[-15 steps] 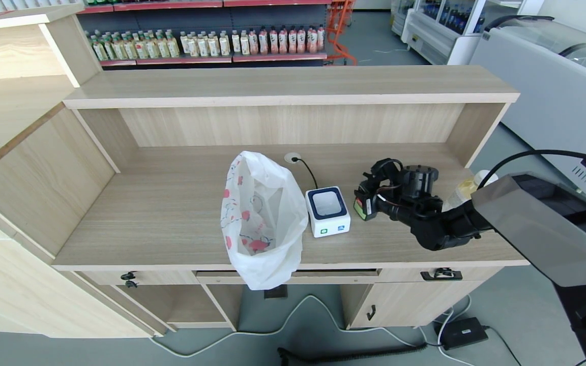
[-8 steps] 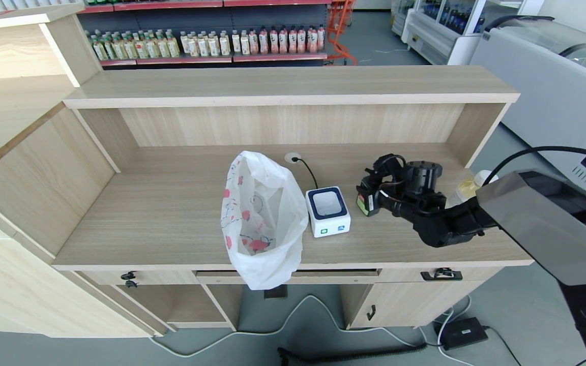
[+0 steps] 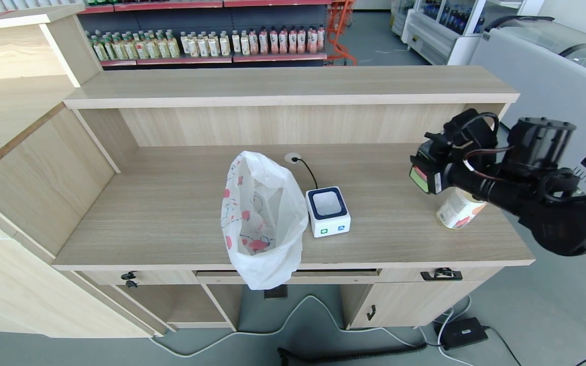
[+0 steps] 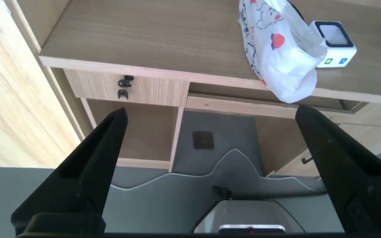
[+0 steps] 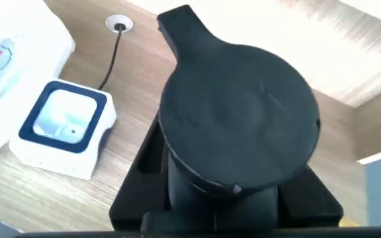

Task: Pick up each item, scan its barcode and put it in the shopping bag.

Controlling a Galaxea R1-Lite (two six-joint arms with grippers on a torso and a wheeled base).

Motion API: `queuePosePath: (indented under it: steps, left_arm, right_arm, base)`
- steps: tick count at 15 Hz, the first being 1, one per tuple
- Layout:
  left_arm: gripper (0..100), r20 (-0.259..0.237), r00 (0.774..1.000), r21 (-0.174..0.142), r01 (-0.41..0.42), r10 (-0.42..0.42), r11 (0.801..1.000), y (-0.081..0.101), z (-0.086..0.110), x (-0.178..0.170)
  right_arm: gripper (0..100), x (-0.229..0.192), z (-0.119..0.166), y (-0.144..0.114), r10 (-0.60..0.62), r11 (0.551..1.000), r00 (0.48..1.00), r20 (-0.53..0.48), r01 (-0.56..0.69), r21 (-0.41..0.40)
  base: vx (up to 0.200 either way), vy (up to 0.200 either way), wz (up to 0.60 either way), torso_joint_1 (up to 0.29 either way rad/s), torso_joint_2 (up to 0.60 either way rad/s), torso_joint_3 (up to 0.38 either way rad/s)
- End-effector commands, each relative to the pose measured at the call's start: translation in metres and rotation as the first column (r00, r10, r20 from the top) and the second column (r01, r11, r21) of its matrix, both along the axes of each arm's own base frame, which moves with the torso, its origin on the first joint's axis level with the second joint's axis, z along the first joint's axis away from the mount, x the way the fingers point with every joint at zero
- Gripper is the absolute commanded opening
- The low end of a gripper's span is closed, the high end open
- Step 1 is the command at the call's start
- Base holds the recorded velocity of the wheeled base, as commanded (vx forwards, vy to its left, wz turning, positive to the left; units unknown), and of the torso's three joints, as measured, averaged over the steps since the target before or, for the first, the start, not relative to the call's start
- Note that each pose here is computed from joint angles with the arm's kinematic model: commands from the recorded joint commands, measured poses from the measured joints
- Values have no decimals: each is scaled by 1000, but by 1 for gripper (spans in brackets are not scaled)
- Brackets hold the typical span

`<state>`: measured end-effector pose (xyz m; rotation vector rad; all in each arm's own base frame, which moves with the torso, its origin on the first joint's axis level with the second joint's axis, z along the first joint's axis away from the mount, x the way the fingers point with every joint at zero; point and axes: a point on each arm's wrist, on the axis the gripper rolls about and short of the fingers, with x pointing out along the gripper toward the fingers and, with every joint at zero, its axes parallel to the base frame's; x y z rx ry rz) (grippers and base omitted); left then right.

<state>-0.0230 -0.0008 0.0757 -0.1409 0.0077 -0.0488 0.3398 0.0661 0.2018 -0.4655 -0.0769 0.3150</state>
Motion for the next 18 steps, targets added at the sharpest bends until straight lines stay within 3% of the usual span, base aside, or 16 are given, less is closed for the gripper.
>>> queuePosePath:
  steps: [1, 2, 3, 4, 5, 6, 7, 8, 10, 12, 13, 15, 18]
  left_arm:
    - [100, 0, 1000, 0, 0, 0, 1000, 0, 0, 0]
    - [100, 0, 1000, 0, 0, 0, 1000, 0, 0, 0]
    - [100, 0, 1000, 0, 0, 0, 1000, 0, 0, 0]
    - [100, 0, 1000, 0, 0, 0, 1000, 0, 0, 0]
    - [100, 0, 1000, 0, 0, 0, 1000, 0, 0, 0]
    - [100, 0, 1000, 0, 0, 0, 1000, 0, 0, 0]
    - [100, 0, 1000, 0, 0, 0, 1000, 0, 0, 0]
    - [100, 0, 1000, 0, 0, 0, 1000, 0, 0, 0]
    - [100, 0, 1000, 1, 0, 0, 1000, 0, 0, 0]
    - [100, 0, 1000, 0, 0, 0, 1000, 0, 0, 0]
    - [100, 1, 1000, 0, 0, 0, 1000, 0, 0, 0]
    - [100, 0, 1000, 0, 0, 0, 1000, 0, 0, 0]
    - [100, 0, 1000, 0, -2, 2, 1000, 0, 0, 0]
  right_arm:
    - [0, -99, 35, -36, 26, 944, 948, 316, 81, -320]
    - [0, -103, 41, -33, 181, 904, 911, 372, -5, -427]
    - [0, -108, 42, -29, 357, 832, 846, 395, -95, -547]
    - [0, -112, 40, -26, 515, 722, 764, 388, -143, -677]
    - [0, -117, 35, -23, 660, 579, 664, 351, -153, -801]
    - [0, -122, 35, -23, 721, 497, 603, 343, -104, -862]
    - [0, -129, 33, -19, 796, 398, 509, 326, -35, -917]
    - [0, -141, 29, -10, 890, 292, 353, 289, 46, -955]
    - [0, -159, 21, -6, 949, 166, 234, 211, 199, -966]
    - [0, -166, 9, -2, 984, 116, 100, 150, 290, -950]
    - [0, -172, 11, 4, 989, 135, 11, 149, 359, -924]
    - [0, -184, 17, 14, 983, 180, -103, 149, 451, -874]
    - [0, -186, 27, 19, 976, 216, -145, 164, 520, -826]
  base:
    - [0, 0, 0, 0, 0, 0]
    - [0, 0, 0, 0, 0, 0]
    - [0, 0, 0, 0, 0, 0]
    - [0, 0, 0, 0, 0, 0]
    - [0, 0, 0, 0, 0, 0]
    - [0, 0, 0, 0, 0, 0]
    - [0, 0, 0, 0, 0, 0]
    - [0, 0, 0, 0, 0, 0]
    - [0, 0, 0, 0, 0, 0]
    - [0, 0, 0, 0, 0, 0]
    - [0, 0, 0, 0, 0, 0]
    - [0, 0, 0, 0, 0, 0]
    - [0, 0, 0, 0, 0, 0]
